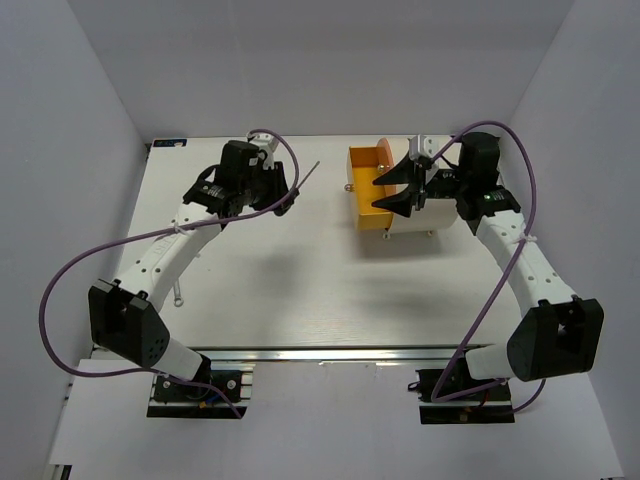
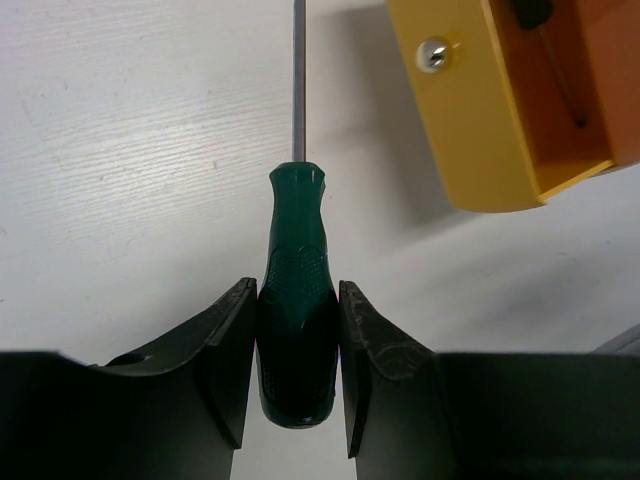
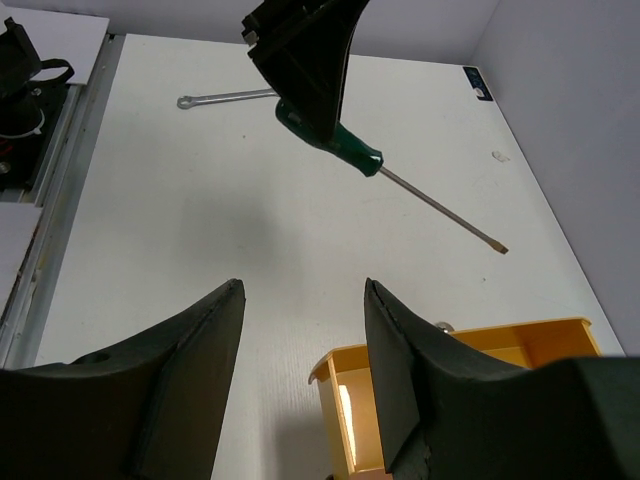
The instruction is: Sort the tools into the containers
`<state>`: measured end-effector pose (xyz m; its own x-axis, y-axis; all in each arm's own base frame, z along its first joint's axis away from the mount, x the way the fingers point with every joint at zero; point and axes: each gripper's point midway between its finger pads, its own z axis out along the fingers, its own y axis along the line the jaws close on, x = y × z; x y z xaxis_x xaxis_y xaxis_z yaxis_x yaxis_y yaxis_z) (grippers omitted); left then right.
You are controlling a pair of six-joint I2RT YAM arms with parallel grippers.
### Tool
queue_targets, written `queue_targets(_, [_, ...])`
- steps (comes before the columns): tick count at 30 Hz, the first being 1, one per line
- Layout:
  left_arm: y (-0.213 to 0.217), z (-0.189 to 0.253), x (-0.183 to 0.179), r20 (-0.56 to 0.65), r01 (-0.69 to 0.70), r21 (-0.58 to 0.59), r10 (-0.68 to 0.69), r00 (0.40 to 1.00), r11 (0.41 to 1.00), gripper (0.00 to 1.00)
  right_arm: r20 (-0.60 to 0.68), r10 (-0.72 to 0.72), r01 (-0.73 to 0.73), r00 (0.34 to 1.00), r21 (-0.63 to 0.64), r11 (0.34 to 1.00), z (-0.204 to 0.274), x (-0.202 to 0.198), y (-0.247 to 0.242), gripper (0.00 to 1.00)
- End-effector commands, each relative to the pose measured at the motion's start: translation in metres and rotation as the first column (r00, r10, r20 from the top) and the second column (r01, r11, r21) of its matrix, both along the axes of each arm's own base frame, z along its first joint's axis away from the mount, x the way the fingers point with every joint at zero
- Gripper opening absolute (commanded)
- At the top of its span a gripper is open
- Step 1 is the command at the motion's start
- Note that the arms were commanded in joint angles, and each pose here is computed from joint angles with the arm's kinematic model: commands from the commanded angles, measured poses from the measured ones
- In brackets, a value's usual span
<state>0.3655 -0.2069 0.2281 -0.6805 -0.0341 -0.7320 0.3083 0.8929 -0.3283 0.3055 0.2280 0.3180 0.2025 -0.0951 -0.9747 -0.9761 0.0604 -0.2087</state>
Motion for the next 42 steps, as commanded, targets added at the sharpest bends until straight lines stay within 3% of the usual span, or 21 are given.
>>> queue_targets(1, [-0.014, 0.071, 0.004, 0.14, 0.034, -0.125, -0.017, 0.99, 0.992, 0.05, 0.054, 0.005, -0.006, 0.999, 0.022, 1.0, 0.016, -0.006, -0.004, 0.57])
queue_targets(8, [-0.029, 0.106, 0.006, 0.198, 0.095, -0.207, -0.054, 0.979, 0.974, 0.05, 0.086, -0.063, 0.059, 0.994, 0.053, 0.997, 0.027, -0.003, -0.018, 0.56])
queue_targets(22, [-0.077, 0.09, 0.011, 0.124, 0.208, -0.296, -0.178, 0.976, 0.932, 0.05, 0.063, -0.18, 0.175, 0.982, 0.081, 0.981, 0.029, 0.003, -0.052, 0.56])
queue_targets(33, [-0.103, 0.058, 0.026, 0.024, 0.216, -0.191, -0.215, 0.976, 0.958, 0.05, 0.058, -0.222, 0.216, 0.973, 0.094, 0.972, 0.03, 0.004, -0.067, 0.56])
queue_targets(42, [-0.132, 0.049, 0.046, 0.027, 0.263, -0.13, -0.261, 0.965, 0.956, 0.05, 0.055, -0.231, 0.225, 0.971, 0.099, 0.969, 0.031, 0.006, -0.071, 0.56])
